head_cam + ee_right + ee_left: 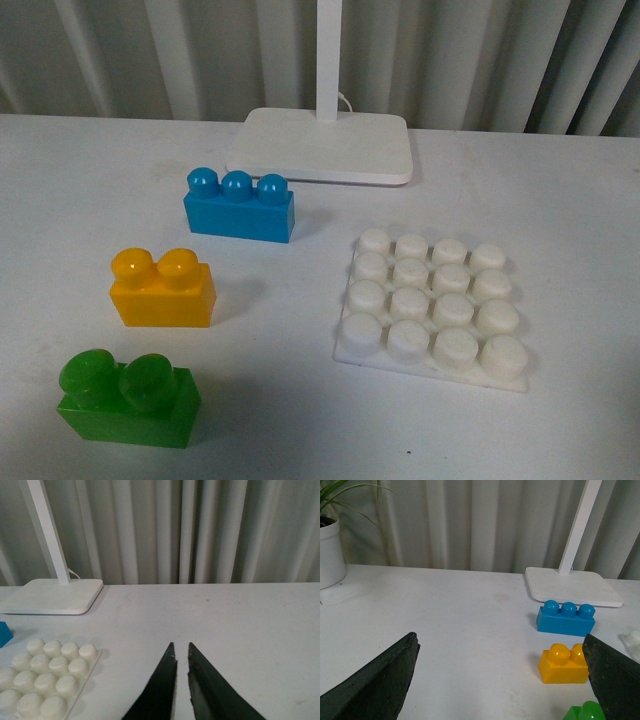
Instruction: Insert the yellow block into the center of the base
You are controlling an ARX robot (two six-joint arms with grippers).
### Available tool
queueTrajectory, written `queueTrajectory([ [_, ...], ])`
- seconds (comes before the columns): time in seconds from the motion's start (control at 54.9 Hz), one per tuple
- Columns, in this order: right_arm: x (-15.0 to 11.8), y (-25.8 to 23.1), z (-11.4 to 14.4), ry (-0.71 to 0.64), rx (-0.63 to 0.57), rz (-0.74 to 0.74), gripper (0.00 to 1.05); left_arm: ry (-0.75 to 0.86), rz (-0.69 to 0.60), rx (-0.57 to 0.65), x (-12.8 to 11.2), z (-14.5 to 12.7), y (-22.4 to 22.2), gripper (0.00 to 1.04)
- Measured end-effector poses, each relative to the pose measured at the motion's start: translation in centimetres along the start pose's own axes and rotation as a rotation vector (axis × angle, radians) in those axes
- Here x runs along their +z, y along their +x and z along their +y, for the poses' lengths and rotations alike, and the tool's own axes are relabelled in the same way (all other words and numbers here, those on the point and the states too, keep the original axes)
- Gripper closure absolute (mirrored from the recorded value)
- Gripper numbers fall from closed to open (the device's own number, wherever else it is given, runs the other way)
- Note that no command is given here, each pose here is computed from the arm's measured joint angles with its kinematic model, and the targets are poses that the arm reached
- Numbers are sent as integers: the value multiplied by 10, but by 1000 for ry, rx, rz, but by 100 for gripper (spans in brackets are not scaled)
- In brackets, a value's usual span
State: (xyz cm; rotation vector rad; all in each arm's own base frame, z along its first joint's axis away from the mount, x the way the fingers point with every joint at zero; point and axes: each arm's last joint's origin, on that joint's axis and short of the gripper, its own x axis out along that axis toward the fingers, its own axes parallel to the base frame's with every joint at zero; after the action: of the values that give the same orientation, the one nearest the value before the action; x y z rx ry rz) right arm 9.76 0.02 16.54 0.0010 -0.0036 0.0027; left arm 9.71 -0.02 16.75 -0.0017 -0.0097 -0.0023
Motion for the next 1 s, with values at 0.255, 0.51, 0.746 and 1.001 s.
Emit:
queueTrajectory([
  [0.255,0,0,0,0,0,0,47,-93,115,-6,-2,-1,4,6],
  [0.51,0,0,0,1,0,0,8,112,142,-264,55,0,57,6],
  [0.746,0,0,0,0,0,0,9,561,366,-631,72,-12,139,6],
  [1.001,0,0,0,0,0,0,9,923,519,-916,62,-40,188,6],
])
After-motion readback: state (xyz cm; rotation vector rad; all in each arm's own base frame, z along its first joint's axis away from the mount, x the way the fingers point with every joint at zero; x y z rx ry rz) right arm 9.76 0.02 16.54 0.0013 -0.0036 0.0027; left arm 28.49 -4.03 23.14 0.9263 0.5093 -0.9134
